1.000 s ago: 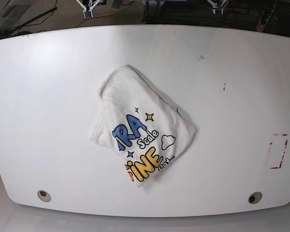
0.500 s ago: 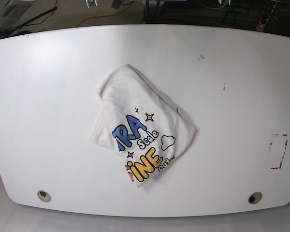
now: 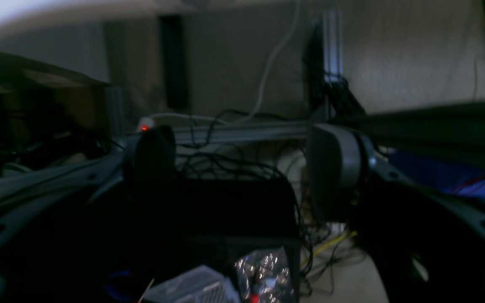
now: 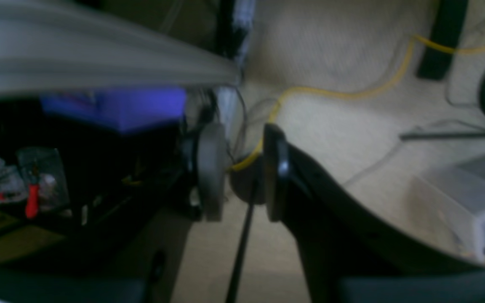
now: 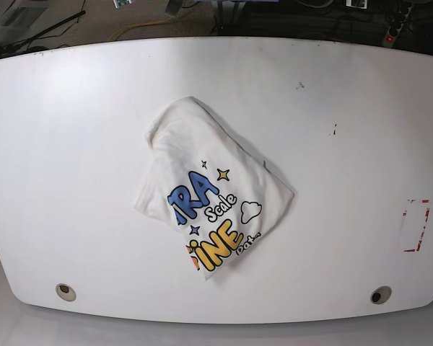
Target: Fold the T-shirt properly
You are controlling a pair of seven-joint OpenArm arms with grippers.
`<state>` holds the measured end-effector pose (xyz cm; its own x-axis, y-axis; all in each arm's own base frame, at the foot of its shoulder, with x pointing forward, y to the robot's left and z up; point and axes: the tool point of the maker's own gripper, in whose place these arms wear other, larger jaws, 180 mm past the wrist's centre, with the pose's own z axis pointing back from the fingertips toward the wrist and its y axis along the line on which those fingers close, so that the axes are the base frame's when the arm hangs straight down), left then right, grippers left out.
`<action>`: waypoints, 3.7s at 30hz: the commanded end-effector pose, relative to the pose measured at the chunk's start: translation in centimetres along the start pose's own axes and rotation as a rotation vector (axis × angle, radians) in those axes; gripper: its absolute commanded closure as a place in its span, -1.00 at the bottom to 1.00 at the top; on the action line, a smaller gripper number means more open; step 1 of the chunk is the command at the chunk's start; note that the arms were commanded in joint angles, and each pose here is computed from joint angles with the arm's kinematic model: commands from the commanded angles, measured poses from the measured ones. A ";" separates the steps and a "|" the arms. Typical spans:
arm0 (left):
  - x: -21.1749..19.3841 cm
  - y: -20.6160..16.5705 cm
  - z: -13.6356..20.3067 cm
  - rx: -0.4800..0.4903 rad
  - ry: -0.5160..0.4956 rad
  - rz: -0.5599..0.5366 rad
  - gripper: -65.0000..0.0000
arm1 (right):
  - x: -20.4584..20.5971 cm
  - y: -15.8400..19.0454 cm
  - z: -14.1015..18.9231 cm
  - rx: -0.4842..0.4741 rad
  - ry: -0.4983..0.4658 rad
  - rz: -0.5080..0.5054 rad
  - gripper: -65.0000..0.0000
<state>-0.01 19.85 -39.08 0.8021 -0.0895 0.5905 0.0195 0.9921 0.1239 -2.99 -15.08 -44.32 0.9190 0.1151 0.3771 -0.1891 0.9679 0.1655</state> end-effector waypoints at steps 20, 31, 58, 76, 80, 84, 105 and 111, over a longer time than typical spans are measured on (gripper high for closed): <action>9.4 4.9 -2.3 0.133 -0.300 0.133 -0.71 | 13.6 -4.8 2.7 -0.026 -0.434 -0.109 0.54; 16.3 4.3 -6.1 0.082 -0.406 0.035 -0.72 | 21.4 -5.6 1.7 -0.013 -0.580 -0.071 0.32; 19.8 5.2 -7.5 0.129 -0.435 -0.032 -0.72 | 29.7 -6.1 -4.5 0.075 -0.430 -0.111 -0.41; 19.8 5.2 -7.5 0.130 -0.434 -0.031 -0.71 | 30.9 -4.9 -7.5 0.161 -0.392 -0.108 -0.30; 19.8 5.2 -7.5 0.130 -0.434 -0.031 -0.71 | 30.4 -4.9 -8.6 0.175 -0.362 -0.127 0.21; 19.8 5.2 -7.5 0.130 -0.434 -0.031 -0.71 | 30.1 -4.9 -8.8 0.180 -0.354 -0.138 0.72; 19.8 0.6 -8.3 0.023 -0.427 -0.099 -0.71 | 41.6 -4.0 3.7 0.018 -0.702 0.282 1.00; 20.5 -2.2 -8.6 -0.009 -0.442 -0.196 -0.71 | 46.6 -3.2 7.3 -0.013 -0.810 0.402 1.00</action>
<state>21.03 17.27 -35.16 0.4971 -0.2833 0.8201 0.1359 0.9589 0.2489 36.87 -14.69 -23.57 0.3472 0.2445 0.9053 -0.4242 0.9019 -0.0809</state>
